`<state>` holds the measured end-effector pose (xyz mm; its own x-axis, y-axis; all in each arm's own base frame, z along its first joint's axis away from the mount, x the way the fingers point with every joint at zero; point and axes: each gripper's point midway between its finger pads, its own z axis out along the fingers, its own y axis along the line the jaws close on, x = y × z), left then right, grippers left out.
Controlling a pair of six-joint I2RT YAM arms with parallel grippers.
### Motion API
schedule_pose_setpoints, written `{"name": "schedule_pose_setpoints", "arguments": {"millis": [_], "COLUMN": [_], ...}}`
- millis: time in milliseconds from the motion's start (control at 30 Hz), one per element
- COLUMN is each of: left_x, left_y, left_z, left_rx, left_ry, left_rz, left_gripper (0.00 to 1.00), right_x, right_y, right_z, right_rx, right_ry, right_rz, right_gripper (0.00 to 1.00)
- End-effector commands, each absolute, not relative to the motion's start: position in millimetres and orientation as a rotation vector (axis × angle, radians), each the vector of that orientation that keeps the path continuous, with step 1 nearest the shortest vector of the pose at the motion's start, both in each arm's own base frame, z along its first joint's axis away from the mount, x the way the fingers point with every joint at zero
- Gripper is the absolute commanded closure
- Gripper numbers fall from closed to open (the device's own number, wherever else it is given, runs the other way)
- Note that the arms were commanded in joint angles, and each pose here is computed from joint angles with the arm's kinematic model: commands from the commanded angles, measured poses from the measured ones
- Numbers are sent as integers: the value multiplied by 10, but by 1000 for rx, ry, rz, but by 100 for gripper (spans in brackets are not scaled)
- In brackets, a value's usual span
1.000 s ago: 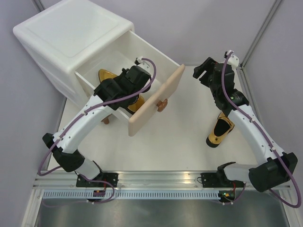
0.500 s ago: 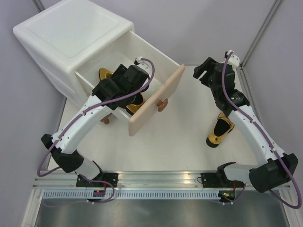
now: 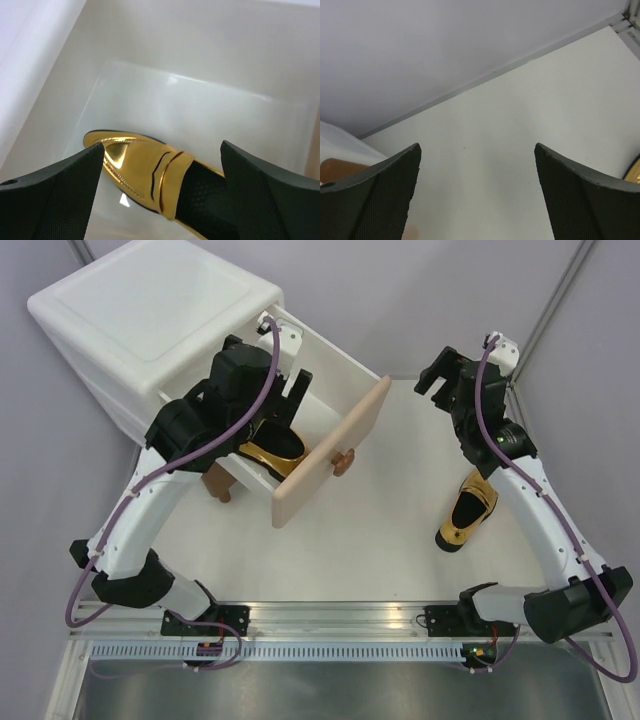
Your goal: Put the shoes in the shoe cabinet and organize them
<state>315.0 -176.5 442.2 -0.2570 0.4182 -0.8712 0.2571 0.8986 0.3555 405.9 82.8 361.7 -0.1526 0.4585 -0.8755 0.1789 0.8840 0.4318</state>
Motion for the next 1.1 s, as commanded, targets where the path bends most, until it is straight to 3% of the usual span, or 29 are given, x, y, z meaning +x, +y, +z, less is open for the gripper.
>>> {"name": "schedule_pose_setpoints", "arguments": {"millis": [0,233,567,1067], "left_x": [3087,3064,3108,3161], "left_y": [-2065,-2227,-2135,-2148], "left_z": [4888,5105,4706,4613], "left_rx": [432,411,434,368], "left_ry": [1708,1622,1740,1780], "left_rz": [-135,-276,-208,-243], "left_gripper": [0,0,3,4], "right_x": [3944,3653,3209,2613], "right_y": [582,303,32,-69], "right_z": [3495,3054,2272,1551], "right_rx": [558,709,962,1103], "right_ry": [1773,1873,2067,2375], "right_rz": [130,-6,-111,-271], "right_gripper": [2,2,3,14]}}
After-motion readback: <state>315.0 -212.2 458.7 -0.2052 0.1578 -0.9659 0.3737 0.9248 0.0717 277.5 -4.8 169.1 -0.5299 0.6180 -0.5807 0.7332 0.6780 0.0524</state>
